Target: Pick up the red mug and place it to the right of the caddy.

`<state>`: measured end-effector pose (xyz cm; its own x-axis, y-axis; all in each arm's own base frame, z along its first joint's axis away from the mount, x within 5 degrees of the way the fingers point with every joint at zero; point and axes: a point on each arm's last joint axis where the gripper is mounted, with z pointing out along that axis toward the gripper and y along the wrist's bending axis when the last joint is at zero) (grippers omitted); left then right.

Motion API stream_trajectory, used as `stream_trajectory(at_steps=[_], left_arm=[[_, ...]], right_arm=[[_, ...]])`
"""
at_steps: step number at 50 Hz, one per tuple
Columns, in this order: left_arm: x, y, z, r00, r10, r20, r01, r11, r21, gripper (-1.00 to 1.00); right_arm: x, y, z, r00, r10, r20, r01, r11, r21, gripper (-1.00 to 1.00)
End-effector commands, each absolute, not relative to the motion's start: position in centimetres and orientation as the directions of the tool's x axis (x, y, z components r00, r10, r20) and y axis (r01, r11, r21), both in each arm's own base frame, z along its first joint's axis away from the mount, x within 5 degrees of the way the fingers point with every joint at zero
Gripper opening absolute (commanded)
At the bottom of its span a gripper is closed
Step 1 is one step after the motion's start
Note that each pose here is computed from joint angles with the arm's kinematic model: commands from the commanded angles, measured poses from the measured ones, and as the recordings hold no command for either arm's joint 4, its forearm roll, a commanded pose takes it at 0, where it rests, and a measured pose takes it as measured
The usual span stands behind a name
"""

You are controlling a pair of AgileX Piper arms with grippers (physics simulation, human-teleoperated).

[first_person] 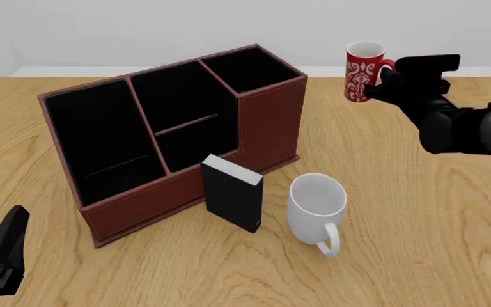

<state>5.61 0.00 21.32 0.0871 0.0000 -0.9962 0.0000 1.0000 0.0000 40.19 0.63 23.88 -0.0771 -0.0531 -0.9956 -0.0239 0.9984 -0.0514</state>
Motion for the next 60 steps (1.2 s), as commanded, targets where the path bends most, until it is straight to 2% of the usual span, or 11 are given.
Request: stream_trajectory(at_steps=[1,11,33,60], left_arm=[[5.6,0.0,21.3,0.087,0.000,-0.996,0.000,1.000,0.000,1.00],[5.6,0.0,21.3,0.087,0.000,-0.996,0.000,1.000,0.000,1.00],[5.6,0.0,21.3,0.087,0.000,-0.996,0.000,1.000,0.000,1.00],[5.6,0.0,21.3,0.087,0.000,-0.996,0.000,1.000,0.000,1.00]], right_arm=[[42.3,1.4,22.5,-0.074,-0.024,-0.997,-0.036,0.999,-0.021,-1.00],[43.7,2.7,20.4,-0.097,-0.014,-0.995,-0.062,0.998,-0.008,-1.00],[46.1,4.8,18.5,-0.118,-0.004,-0.993,-0.102,0.995,0.008,-1.00],[48.2,6.9,13.2,-0.187,0.008,-0.982,-0.135,0.990,0.034,-1.00]])
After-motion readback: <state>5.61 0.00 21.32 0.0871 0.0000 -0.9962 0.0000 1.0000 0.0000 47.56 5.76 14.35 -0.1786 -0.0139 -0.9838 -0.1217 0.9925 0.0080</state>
